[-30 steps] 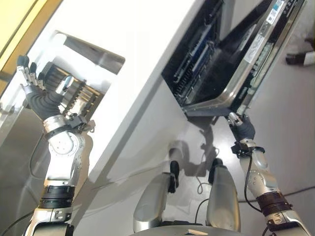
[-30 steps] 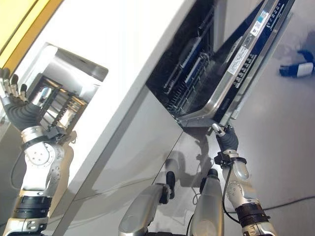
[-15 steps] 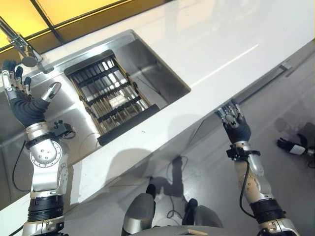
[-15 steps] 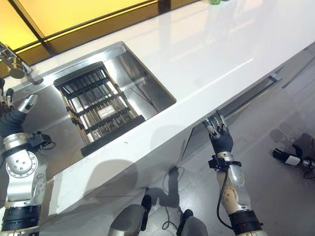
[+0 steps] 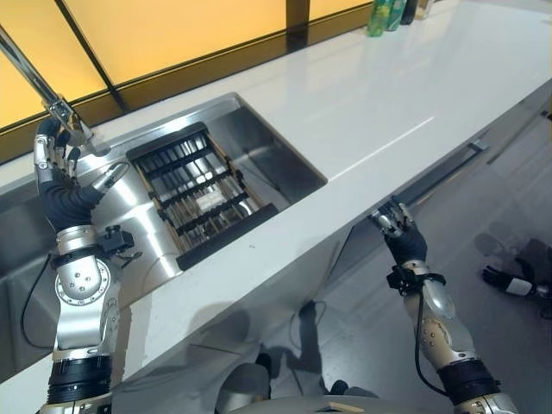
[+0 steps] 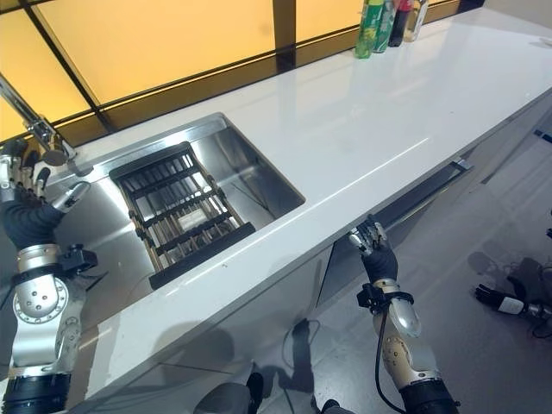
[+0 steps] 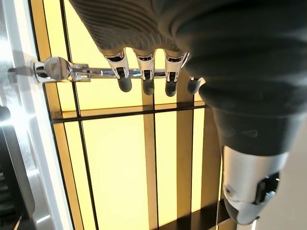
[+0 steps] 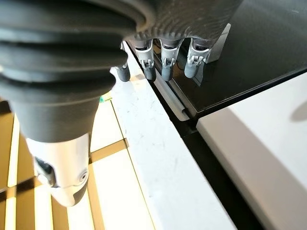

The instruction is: Pick up plates and place into dishwasher.

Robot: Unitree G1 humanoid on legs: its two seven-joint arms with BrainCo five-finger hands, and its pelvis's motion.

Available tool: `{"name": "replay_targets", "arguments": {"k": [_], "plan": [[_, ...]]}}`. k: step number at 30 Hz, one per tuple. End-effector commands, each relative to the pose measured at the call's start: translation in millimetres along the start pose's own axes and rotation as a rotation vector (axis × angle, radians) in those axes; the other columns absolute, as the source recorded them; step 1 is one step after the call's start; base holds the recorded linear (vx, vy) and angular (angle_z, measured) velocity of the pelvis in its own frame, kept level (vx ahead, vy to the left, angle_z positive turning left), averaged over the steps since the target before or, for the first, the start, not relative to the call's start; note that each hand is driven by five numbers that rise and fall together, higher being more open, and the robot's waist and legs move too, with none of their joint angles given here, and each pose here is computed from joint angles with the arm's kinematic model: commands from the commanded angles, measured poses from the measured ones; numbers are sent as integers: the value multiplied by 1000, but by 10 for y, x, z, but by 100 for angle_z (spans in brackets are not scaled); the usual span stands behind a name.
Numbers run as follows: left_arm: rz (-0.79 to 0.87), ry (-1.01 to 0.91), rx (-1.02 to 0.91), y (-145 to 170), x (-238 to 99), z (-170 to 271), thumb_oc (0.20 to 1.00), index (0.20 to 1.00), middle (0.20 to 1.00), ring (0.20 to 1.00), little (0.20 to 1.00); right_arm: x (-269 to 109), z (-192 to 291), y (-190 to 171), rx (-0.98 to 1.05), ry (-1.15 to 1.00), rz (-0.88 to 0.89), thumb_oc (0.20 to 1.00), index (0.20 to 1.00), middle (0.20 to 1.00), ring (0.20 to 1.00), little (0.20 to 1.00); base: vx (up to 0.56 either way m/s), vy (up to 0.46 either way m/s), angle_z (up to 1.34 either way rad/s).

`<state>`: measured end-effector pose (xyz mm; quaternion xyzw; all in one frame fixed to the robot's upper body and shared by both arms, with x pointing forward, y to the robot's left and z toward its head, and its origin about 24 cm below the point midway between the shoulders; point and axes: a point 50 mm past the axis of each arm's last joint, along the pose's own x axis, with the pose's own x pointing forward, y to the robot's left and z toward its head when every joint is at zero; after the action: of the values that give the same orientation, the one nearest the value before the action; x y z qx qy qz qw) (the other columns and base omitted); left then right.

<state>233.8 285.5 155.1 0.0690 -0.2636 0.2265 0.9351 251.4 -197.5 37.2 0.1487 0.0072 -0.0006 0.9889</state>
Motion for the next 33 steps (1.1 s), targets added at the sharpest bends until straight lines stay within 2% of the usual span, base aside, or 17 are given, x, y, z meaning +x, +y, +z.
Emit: {"name": "replay_targets", "arguments": {"k": [1, 7, 18, 27, 33], "plan": [[-18, -36, 24, 34, -11, 81, 1000, 1000, 1000, 1000, 1000, 5, 520, 198, -35, -269, 55, 1000, 1000, 1000, 1000, 1000, -85, 67, -17], [-16, -20, -18, -5, -27, 85, 1000, 1000, 1000, 1000, 1000, -116, 789, 97, -116, -380, -12, 1000, 1000, 1000, 1000, 1000, -70, 91, -35], [-69, -12, -131, -234, 80, 125, 1000, 1000, 1000, 1000, 1000, -126, 1427, 491, -205, -735, 130, 1000, 1000, 1000, 1000, 1000, -42, 71, -9], [-166, 11, -262, -645, 30, 119, 1000, 1000, 1000, 1000, 1000, 16, 1508, 770, -240, -690, 290, 1000, 1000, 1000, 1000, 1000, 25, -76, 109], [-137, 54, -255, -632, -87, 73, 1000, 1000, 1000, 1000, 1000, 127, 1405, 929, -201, -583, 387, 1000, 1000, 1000, 1000, 1000, -21, -143, 82]]}}
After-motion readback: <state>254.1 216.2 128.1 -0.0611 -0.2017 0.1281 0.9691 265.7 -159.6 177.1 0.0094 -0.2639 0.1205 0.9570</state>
